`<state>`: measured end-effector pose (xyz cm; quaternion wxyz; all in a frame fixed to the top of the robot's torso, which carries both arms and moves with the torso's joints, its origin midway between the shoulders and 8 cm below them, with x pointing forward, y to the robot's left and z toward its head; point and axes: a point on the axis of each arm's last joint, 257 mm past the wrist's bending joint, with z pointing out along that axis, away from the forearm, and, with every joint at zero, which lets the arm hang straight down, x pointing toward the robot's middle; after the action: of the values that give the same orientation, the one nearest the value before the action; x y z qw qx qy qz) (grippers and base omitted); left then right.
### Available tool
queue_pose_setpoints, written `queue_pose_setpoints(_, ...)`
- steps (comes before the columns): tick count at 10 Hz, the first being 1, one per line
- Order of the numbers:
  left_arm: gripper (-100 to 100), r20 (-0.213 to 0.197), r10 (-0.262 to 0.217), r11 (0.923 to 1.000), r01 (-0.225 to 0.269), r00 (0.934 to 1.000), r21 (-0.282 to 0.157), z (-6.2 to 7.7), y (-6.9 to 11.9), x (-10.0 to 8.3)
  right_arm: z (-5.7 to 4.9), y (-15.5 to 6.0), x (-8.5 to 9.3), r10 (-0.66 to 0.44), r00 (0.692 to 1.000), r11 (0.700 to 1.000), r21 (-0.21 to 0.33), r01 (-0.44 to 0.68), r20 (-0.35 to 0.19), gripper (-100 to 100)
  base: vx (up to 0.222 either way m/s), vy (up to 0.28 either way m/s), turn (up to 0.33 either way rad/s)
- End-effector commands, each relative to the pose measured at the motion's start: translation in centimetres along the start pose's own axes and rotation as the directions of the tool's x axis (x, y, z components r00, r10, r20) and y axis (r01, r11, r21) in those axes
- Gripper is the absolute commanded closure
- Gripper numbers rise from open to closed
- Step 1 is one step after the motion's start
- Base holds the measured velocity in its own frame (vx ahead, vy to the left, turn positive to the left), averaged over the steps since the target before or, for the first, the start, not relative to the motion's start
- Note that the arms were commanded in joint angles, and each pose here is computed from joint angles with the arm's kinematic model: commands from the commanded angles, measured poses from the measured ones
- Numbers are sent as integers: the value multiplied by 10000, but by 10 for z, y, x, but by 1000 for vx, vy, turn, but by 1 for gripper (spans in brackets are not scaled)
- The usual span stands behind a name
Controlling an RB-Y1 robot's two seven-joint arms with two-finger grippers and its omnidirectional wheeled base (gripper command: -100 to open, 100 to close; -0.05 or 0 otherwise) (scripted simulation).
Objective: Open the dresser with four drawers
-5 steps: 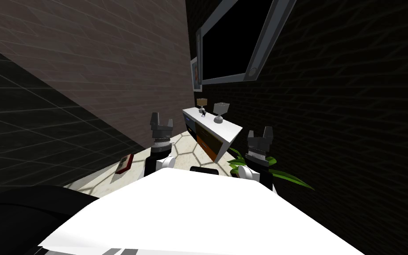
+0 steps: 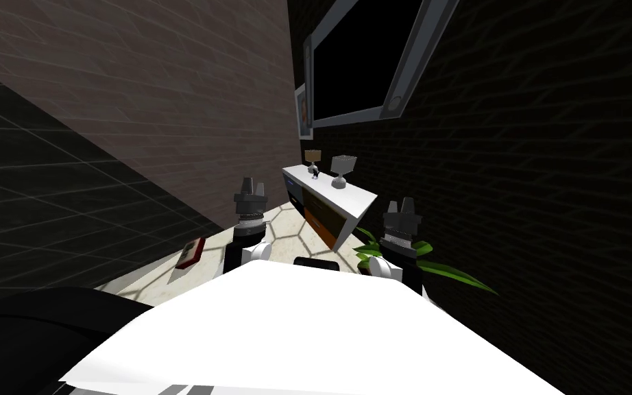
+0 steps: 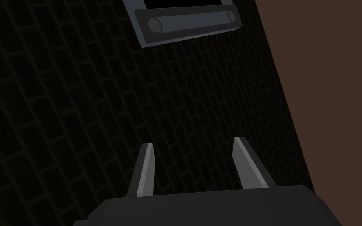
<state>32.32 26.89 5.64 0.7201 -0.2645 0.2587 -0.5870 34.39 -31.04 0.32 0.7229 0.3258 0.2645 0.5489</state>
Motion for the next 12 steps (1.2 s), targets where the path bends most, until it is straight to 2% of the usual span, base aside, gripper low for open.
queue_pose_setpoints(1, 0, 0, 0, 10000, 0, 10000, 0, 0, 0, 0, 0, 0, 0, 0, 10000, 10000, 0, 0, 0, 0, 0, 0, 0)
queue_pose_setpoints(4, 0, 0, 0, 10000, 0, 10000, 1, 0, 0, 0, 0, 0, 0, 0, 10000, 10000, -1, 0, 0, 0, 0, 0, 0)
queue_pose_setpoints(5, -100, -489, 75, 9997, -85, 9988, -218, -1, 11, 11, 0, 0, 0, 0, 10000, 10000, -2, 0, 0, 0, 31, 18, -69)
queue_pose_setpoints(6, -100, -689, 94, 9993, -119, 9976, -354, -3, 17, 16, 0, 0, 0, 0, 10000, 10000, 4, 0, 0, 0, 48, 31, -82)
queue_pose_setpoints(7, -100, -1054, 108, 9974, -181, 9944, -691, -6, 33, 27, 0, 0, 0, -1, 10000, 10000, 6, 1, 0, 0, 66, 41, -127)
queue_pose_setpoints(10, -100, -1532, 76, 9912, -277, 9882, -1297, -12, 62, 45, 0, 0, 0, -2, 10000, 10000, 7, 2, 0, 0, 70, 47, -91)
queue_pose_setpoints(12, -100, -1813, 27, 9843, -346, 9834, -1728, -18, 83, 58, 0, 0, 0, -1, 10000, 10000, 7, 1, 0, 0, 56, 35, -87)
